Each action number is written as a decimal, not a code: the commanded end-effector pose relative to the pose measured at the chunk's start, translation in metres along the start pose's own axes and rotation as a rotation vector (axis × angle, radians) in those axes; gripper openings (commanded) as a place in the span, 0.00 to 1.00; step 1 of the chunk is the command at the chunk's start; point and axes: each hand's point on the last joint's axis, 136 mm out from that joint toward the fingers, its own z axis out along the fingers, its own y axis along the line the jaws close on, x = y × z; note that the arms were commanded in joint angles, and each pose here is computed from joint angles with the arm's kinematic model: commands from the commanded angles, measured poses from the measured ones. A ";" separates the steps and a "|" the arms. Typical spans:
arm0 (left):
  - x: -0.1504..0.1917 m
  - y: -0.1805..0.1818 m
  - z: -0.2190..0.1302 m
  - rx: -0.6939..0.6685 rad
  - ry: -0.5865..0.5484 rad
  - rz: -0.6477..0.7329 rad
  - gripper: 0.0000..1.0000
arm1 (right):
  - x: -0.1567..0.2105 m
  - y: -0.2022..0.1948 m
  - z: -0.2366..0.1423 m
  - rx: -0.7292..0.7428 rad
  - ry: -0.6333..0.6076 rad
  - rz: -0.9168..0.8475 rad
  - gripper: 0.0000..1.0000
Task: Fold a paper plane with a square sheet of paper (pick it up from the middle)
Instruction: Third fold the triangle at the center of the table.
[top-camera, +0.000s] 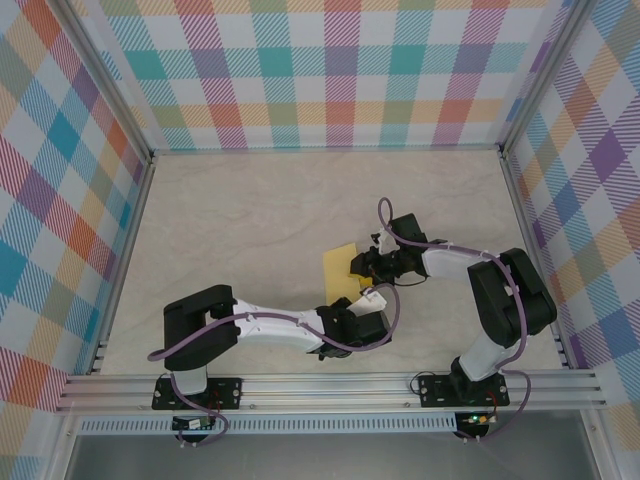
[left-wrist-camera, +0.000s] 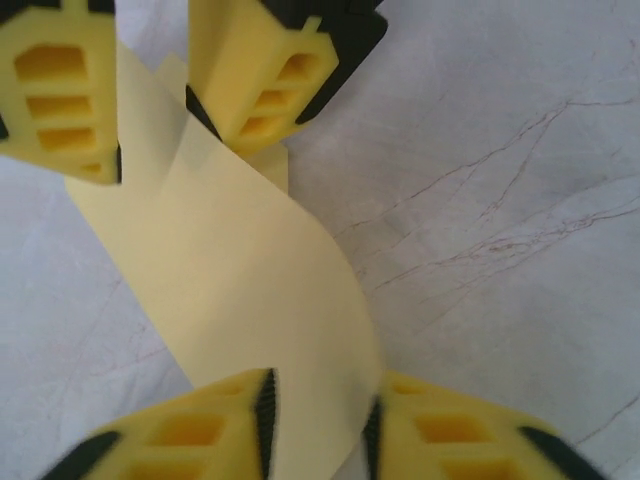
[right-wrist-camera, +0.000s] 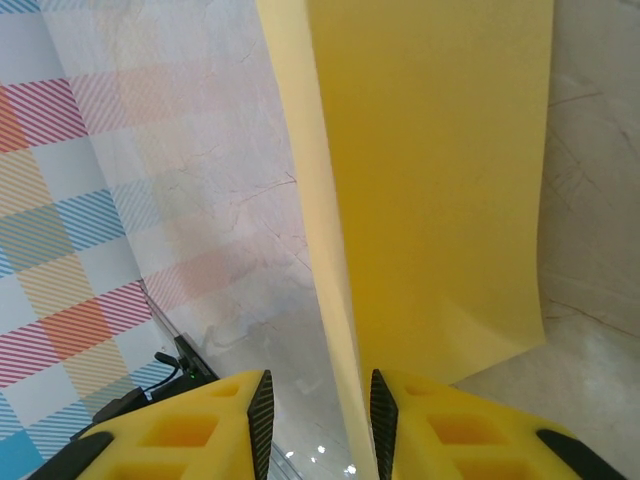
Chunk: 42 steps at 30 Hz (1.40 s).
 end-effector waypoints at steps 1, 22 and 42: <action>-0.013 0.004 -0.012 -0.002 -0.034 -0.008 0.12 | -0.003 0.000 -0.004 0.020 -0.007 -0.016 0.34; 0.005 0.027 0.007 0.597 0.163 -0.422 0.00 | -0.007 0.004 -0.038 0.140 -0.141 -0.093 0.39; 0.020 0.042 0.024 0.595 0.234 -0.475 0.00 | -0.037 -0.003 0.024 0.148 0.010 -0.064 0.15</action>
